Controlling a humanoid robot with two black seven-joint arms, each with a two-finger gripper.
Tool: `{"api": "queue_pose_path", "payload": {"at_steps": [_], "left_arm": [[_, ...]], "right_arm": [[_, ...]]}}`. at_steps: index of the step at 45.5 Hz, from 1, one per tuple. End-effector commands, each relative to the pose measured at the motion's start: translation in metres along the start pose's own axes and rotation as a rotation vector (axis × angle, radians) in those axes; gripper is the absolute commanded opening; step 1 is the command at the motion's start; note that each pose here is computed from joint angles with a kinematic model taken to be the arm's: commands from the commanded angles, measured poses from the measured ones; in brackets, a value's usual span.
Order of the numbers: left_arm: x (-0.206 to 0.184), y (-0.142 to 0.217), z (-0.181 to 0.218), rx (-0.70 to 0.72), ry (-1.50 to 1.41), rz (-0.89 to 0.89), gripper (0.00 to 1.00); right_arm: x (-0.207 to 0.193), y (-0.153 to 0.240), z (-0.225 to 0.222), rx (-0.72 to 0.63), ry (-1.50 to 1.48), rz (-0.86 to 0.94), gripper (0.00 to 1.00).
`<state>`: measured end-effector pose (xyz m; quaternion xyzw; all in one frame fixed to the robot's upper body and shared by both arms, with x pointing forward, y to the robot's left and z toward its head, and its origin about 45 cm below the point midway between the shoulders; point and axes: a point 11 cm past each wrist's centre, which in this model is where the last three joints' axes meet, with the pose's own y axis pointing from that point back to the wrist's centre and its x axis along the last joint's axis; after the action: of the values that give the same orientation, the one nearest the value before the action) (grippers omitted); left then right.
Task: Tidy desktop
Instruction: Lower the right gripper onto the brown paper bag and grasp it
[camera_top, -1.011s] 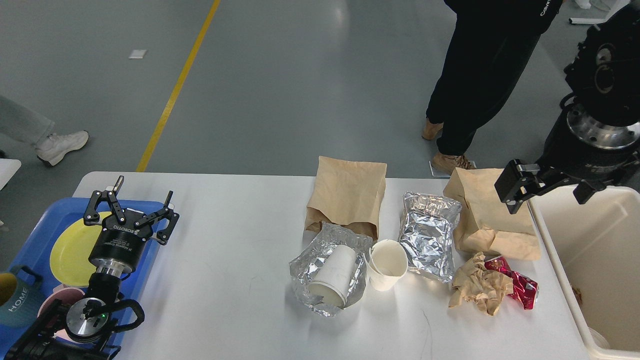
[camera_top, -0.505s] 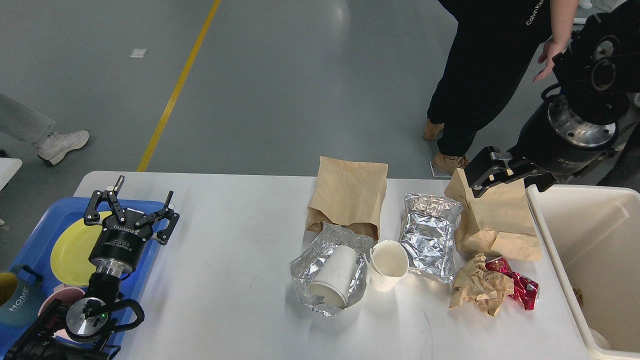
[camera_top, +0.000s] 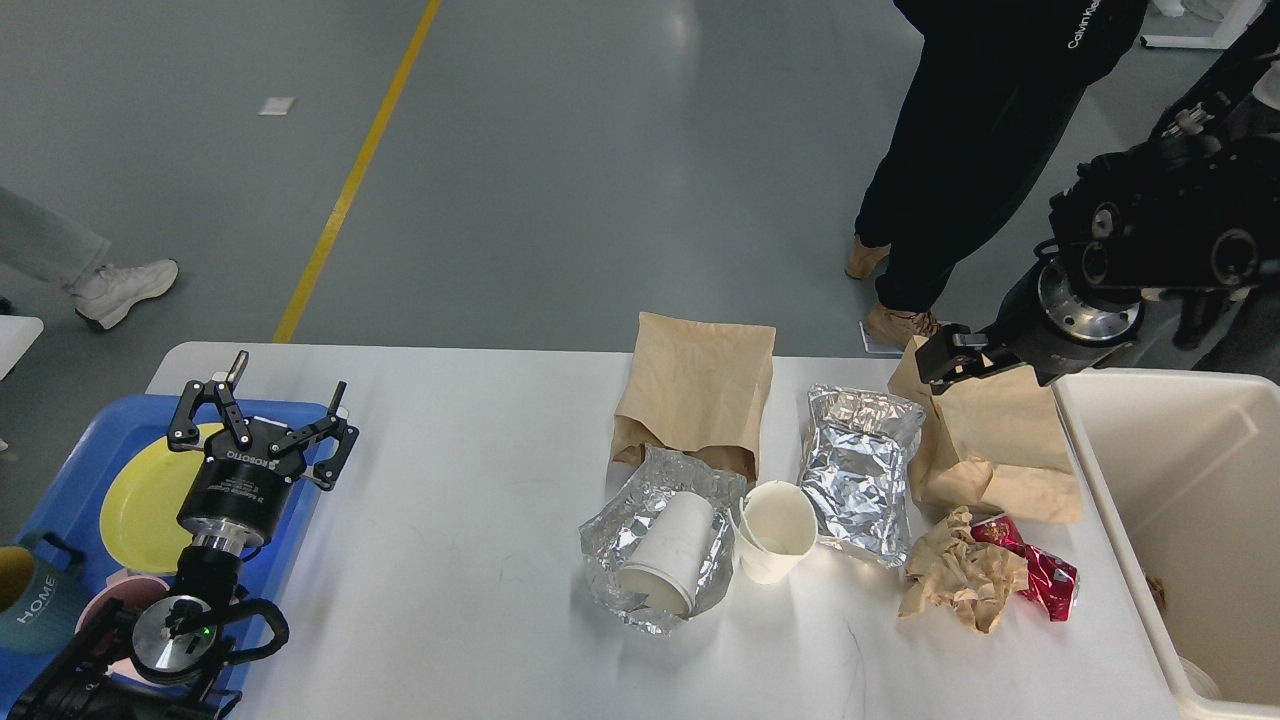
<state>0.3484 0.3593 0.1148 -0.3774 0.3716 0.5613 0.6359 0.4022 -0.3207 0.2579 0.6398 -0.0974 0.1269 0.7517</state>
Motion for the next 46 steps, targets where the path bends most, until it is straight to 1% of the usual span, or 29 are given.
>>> {"api": "queue_pose_path", "payload": {"at_steps": [1, 7, 12, 18, 31, 35, 41, 44, 46], "left_arm": [[0.0, 0.0, 0.0, -0.001, 0.0, 0.0, 0.97], [0.0, 0.0, 0.0, -0.003, 0.0, 0.0, 0.97], [0.0, 0.0, 0.0, -0.001, 0.0, -0.002, 0.97], [0.0, 0.001, 0.0, -0.001, 0.0, 0.0, 0.97], [0.0, 0.0, 0.0, -0.003, 0.0, -0.002, 0.97], [0.0, 0.0, 0.0, -0.001, 0.0, -0.002, 0.97], [0.0, 0.0, 0.0, -0.001, 0.0, -0.002, 0.97], [0.0, 0.0, 0.0, -0.001, 0.0, -0.002, 0.97], [0.0, 0.0, 0.0, -0.001, 0.0, 0.0, 0.97]], "right_arm": [[0.001, -0.051, 0.014, -0.065, 0.056, 0.031, 1.0], [0.007, -0.08, 0.019, -0.057, 0.04, 0.086, 1.0], [0.006, -0.103, 0.006, 0.022, 0.038, 0.109, 1.0], [-0.008, -0.131, 0.003, 0.003, 0.054, 0.115, 1.0], [-0.027, -0.153, 0.014, -0.044, 0.057, 0.138, 1.0], [-0.04, -0.164, 0.012, -0.059, 0.082, 0.142, 1.0], [-0.046, -0.171, 0.018, -0.101, 0.084, 0.175, 1.0], [-0.056, -0.178, 0.018, -0.099, 0.078, 0.18, 1.0], [-0.061, -0.182, 0.017, -0.093, 0.076, 0.193, 0.97]]}}
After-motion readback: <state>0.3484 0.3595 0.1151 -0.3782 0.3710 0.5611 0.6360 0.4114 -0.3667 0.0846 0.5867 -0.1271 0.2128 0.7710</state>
